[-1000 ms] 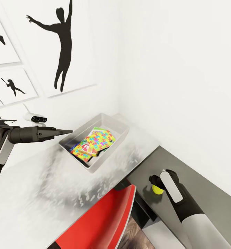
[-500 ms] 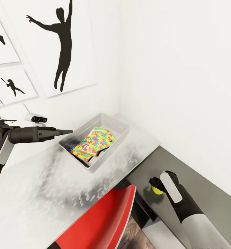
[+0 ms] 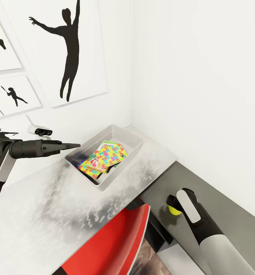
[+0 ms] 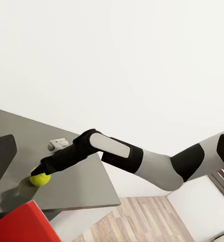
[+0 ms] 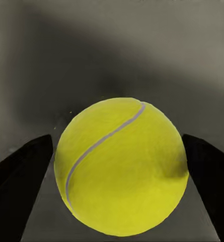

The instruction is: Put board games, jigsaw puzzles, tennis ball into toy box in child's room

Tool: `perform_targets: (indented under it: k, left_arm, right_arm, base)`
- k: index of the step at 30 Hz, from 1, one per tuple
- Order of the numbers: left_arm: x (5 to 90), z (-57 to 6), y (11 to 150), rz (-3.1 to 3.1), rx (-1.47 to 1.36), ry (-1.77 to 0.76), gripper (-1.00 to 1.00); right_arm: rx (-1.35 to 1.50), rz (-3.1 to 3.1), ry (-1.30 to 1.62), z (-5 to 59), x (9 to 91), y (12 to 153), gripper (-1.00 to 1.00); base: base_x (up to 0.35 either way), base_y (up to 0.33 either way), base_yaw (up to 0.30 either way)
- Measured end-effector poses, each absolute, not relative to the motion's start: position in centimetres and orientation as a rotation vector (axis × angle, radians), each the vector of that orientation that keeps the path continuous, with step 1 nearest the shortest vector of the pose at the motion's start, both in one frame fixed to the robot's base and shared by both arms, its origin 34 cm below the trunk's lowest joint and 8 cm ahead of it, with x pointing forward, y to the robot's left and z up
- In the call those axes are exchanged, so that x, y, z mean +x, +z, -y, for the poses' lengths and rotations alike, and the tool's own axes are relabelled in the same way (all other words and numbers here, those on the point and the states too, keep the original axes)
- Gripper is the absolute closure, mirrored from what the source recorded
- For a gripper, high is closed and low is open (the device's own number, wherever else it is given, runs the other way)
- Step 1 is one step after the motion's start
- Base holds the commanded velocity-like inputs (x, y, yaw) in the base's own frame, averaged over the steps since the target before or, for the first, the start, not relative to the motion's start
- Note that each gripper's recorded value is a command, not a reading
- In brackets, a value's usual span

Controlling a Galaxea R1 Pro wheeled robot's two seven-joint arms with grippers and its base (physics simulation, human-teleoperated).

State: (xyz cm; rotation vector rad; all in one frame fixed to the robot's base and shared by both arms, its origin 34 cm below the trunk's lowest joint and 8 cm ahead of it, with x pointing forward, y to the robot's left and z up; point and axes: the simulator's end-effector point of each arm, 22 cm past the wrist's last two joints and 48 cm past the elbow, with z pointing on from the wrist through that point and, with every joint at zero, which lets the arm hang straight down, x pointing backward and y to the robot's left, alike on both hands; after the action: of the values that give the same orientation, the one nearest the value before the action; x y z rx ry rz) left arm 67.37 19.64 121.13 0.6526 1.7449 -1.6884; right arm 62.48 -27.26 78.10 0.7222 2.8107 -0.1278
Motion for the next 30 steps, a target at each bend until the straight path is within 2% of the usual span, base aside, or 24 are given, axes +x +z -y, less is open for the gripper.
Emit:
perform_targets:
  k: [12, 30]
  left_arm:
    - [67.4, -19.7, 121.1, -1.746, 0.652, -1.687, -1.0]
    - [66.8, -19.7, 122.4, -1.73, 0.672, -1.671, -1.0]
  right_arm:
    - [0.72, -2.798, -0.139, 27.5, 62.7, 78.2, 1.0]
    - [0.725, -2.772, -0.119, 27.4, 63.2, 79.5, 1.0]
  base:
    - [0.0, 0.0, -0.001]
    - [0.0, 0.0, -0.066]
